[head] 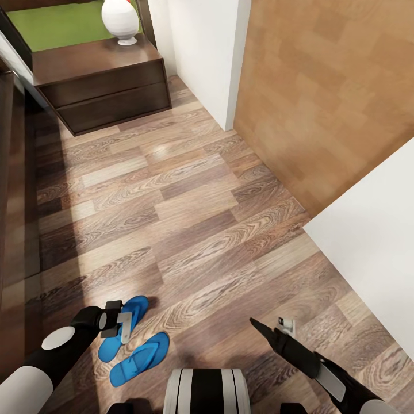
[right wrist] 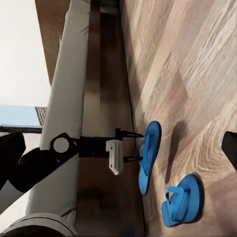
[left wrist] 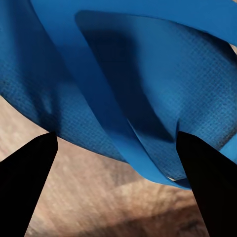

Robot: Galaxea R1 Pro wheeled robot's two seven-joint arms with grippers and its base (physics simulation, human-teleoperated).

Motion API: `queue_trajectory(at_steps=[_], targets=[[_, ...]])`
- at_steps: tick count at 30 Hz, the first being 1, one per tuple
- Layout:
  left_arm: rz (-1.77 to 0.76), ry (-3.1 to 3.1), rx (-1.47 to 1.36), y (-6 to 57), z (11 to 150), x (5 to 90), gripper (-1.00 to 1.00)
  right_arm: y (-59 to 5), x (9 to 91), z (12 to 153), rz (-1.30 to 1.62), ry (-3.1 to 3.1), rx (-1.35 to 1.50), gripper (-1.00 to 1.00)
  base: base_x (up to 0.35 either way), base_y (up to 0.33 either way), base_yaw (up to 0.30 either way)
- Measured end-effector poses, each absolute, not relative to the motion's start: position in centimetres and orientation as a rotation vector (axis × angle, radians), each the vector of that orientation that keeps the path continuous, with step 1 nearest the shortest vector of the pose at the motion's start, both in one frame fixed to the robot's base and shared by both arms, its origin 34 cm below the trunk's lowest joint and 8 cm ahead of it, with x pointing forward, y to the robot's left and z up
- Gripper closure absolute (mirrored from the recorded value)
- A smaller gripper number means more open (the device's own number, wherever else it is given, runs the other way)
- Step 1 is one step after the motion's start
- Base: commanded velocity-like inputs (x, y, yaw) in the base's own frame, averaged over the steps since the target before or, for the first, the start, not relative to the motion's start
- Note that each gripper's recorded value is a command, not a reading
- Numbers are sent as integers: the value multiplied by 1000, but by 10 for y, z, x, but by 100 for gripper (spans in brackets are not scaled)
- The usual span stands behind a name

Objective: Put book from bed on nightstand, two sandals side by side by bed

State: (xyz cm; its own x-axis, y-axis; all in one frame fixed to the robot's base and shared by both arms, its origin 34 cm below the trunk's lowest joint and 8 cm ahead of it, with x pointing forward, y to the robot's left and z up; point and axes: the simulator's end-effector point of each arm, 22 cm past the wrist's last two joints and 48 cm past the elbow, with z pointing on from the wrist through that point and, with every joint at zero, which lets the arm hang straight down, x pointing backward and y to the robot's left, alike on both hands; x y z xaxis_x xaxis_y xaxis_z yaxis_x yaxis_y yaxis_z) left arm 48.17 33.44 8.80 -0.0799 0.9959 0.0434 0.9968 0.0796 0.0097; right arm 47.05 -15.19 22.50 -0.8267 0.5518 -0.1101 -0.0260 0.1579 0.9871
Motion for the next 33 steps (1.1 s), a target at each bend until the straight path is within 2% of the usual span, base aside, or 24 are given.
queue_trajectory(at_steps=[33], targets=[[-13, -2265, -2094, 335, 69, 464, 100, -150, 456, 215, 1732, 2003, 531, -100, 0, 0, 0]])
